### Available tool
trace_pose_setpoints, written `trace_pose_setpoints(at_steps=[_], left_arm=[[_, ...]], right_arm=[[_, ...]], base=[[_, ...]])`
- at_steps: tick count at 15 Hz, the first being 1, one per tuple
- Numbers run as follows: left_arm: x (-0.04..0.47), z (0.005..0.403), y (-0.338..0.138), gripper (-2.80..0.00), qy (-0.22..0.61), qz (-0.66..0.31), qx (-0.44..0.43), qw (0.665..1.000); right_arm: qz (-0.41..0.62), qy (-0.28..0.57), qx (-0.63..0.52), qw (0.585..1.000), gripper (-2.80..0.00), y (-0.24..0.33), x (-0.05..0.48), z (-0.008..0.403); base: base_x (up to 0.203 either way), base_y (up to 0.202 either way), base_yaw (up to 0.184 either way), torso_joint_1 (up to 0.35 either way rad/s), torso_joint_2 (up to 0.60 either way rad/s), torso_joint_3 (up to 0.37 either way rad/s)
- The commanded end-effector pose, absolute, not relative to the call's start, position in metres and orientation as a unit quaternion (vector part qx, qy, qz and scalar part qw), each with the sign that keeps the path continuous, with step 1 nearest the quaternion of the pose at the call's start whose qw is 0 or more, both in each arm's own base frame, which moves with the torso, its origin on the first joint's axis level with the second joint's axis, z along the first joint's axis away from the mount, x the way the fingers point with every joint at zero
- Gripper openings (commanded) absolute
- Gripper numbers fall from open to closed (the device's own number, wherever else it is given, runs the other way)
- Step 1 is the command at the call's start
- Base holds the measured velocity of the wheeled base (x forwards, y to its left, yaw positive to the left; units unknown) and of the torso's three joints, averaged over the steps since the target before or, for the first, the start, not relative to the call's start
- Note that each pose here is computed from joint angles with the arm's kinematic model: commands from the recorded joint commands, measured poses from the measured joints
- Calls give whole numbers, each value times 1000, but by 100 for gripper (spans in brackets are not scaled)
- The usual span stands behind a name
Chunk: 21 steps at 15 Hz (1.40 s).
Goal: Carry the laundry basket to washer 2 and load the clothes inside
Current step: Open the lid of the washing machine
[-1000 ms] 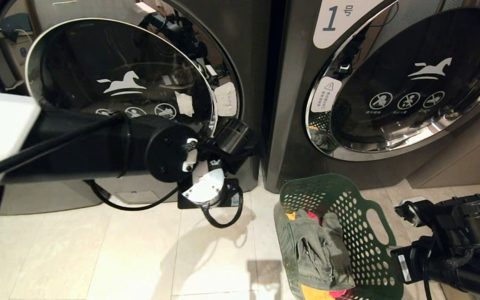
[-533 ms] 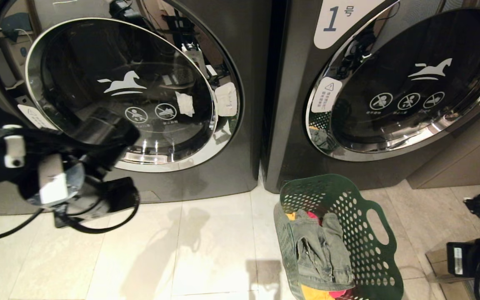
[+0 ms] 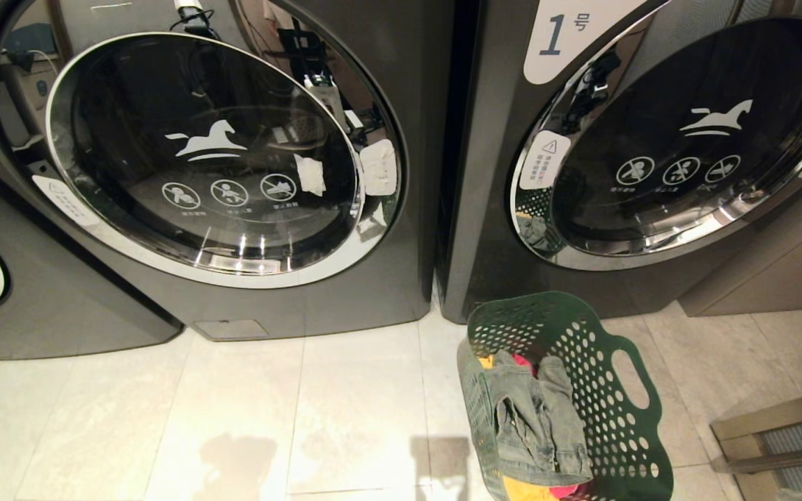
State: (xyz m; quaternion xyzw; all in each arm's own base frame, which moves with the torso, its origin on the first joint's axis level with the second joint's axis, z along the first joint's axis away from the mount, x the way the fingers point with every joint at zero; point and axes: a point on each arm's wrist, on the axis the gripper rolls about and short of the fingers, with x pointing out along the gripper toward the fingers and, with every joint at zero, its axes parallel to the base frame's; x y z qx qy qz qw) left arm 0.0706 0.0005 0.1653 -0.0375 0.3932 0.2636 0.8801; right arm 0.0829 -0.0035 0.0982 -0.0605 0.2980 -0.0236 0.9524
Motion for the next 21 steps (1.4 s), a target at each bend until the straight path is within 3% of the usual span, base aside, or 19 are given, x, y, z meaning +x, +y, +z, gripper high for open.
trace_pose_setpoints(at_steps=[1, 4, 7, 12, 17, 21], left_arm=[[35, 122, 5, -280, 377, 206, 23, 903], [30, 95, -1, -280, 364, 38, 32, 930], [18, 84, -3, -280, 344, -86, 27, 935], [18, 81, 2, -280, 361, 32, 10, 932], [-6, 83, -1, -280, 223, 43, 27, 974], [-8, 82, -1, -280, 205, 46, 4, 978]], right_arm=[[21, 304, -53, 951, -280, 0, 64, 86], [46, 368, -52, 927, -280, 1, 34, 72], [60, 336, -53, 938, -280, 2, 25, 75], [-12, 309, -35, 950, -280, -1, 20, 77], [-30, 192, -41, 980, -280, 0, 1, 80], [-16, 146, -37, 989, -280, 1, -1, 79]], base=[[0, 0, 0, 0, 0, 0], [0, 0, 0, 0, 0, 0], [0, 0, 0, 0, 0, 0], [0, 0, 0, 0, 0, 0], [0, 0, 0, 0, 0, 0], [0, 0, 0, 0, 0, 0]])
